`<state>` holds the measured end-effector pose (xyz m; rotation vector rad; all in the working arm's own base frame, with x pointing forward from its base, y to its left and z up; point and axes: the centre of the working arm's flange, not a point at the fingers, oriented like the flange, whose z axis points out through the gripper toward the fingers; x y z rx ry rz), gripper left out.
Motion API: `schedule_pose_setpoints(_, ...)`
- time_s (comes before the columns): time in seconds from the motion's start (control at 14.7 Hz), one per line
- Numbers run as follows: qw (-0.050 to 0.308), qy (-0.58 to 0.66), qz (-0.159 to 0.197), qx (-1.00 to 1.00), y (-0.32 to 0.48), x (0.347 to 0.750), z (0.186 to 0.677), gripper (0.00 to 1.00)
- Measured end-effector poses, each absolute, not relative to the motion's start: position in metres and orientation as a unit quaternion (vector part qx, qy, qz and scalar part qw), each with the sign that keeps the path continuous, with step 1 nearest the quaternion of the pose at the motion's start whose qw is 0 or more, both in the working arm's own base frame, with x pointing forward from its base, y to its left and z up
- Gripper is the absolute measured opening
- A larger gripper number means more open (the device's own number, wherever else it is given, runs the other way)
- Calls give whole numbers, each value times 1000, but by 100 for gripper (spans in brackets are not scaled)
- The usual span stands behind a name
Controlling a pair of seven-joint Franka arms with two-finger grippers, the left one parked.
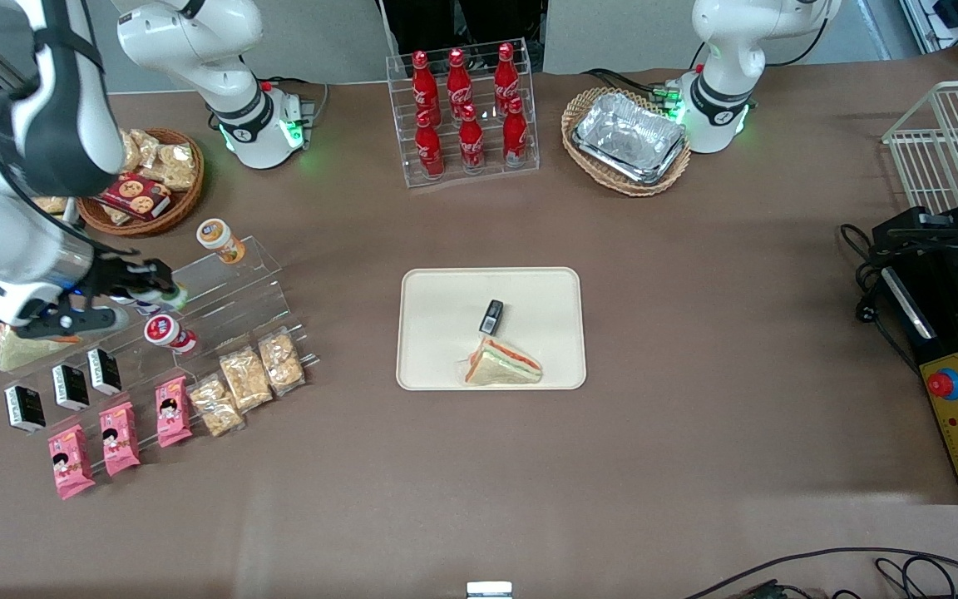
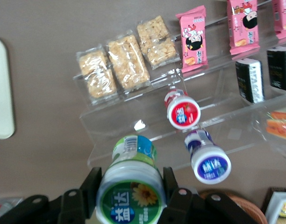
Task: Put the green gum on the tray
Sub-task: 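Carry the green-label bottle with the right gripper over the cream tray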
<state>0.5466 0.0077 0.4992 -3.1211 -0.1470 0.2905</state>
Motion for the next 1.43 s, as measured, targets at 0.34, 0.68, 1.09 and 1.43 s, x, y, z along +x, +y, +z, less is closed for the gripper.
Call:
schedule_pose_setpoints(0.34,32,-50,99,-993,24,546,566,59)
schedule_pose_setpoints(0.68,26,-28,106,-994,108,538,571,59)
schedule_pose_setpoints(1.09,15,37,120,-992,245,509,551,59)
schedule_pose_setpoints(1.43,3,60,101,-993,321,506,480,59)
